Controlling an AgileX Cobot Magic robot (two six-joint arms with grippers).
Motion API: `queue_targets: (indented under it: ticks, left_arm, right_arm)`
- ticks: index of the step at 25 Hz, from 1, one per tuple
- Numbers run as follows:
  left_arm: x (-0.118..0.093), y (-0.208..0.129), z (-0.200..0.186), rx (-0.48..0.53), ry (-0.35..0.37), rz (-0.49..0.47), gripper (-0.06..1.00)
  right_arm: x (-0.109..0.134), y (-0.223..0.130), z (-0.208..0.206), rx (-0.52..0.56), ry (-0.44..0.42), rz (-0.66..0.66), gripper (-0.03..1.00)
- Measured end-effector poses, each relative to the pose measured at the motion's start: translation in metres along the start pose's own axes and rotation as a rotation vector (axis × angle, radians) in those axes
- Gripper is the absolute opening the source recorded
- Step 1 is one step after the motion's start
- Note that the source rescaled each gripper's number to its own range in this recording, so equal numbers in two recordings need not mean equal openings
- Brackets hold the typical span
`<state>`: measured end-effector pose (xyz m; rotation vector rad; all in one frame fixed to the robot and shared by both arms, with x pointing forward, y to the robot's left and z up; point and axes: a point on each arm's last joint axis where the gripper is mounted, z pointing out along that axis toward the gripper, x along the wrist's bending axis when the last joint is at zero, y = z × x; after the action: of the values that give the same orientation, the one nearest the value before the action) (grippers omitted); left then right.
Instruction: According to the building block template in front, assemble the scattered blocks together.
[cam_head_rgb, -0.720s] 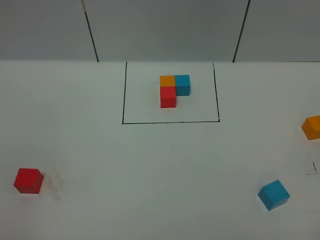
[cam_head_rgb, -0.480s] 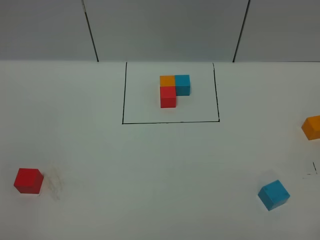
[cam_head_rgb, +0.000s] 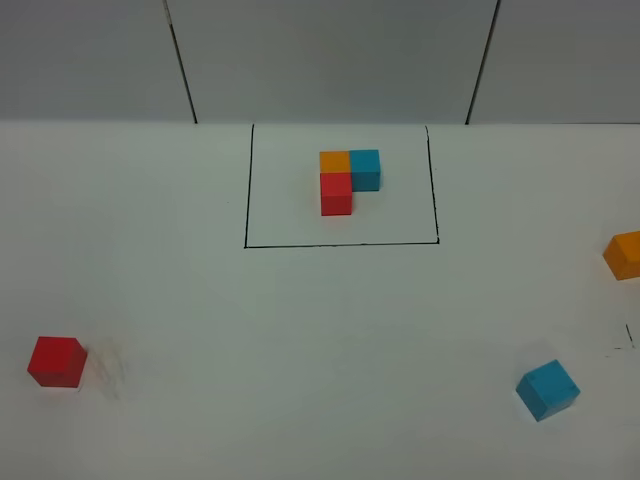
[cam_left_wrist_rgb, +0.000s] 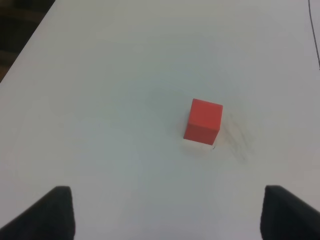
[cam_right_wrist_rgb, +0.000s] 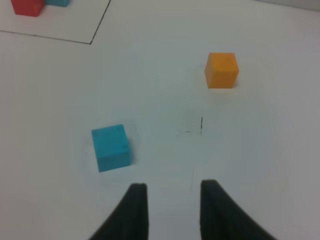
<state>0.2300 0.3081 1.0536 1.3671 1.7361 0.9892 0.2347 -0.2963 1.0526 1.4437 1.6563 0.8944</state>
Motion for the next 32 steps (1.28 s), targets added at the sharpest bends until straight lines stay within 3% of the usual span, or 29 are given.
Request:
queue_targets:
  ticks: [19,24,28,32]
  left_arm:
    - [0.0,0.001,0.001,0.01,0.0,0.001,0.66]
    - [-0.005,0.021,0.026,0.187,0.022,0.009,0.66]
    - [-0.012,0.049,0.071,0.387,0.038,0.024,0.66]
    - [-0.021,0.073,0.126,0.522,0.038,0.056,0.66]
  right_arm:
    - [0.0,0.0,0.0,0.0,0.0,0.0,0.04]
    - [0.0,0.0,0.0,0.0,0.0,0.0,0.04]
    - [0.0,0.0,0.0,0.0,0.0,0.0,0.04]
    - [0.0,0.0,0.0,0.0,0.0,0.0,0.04]
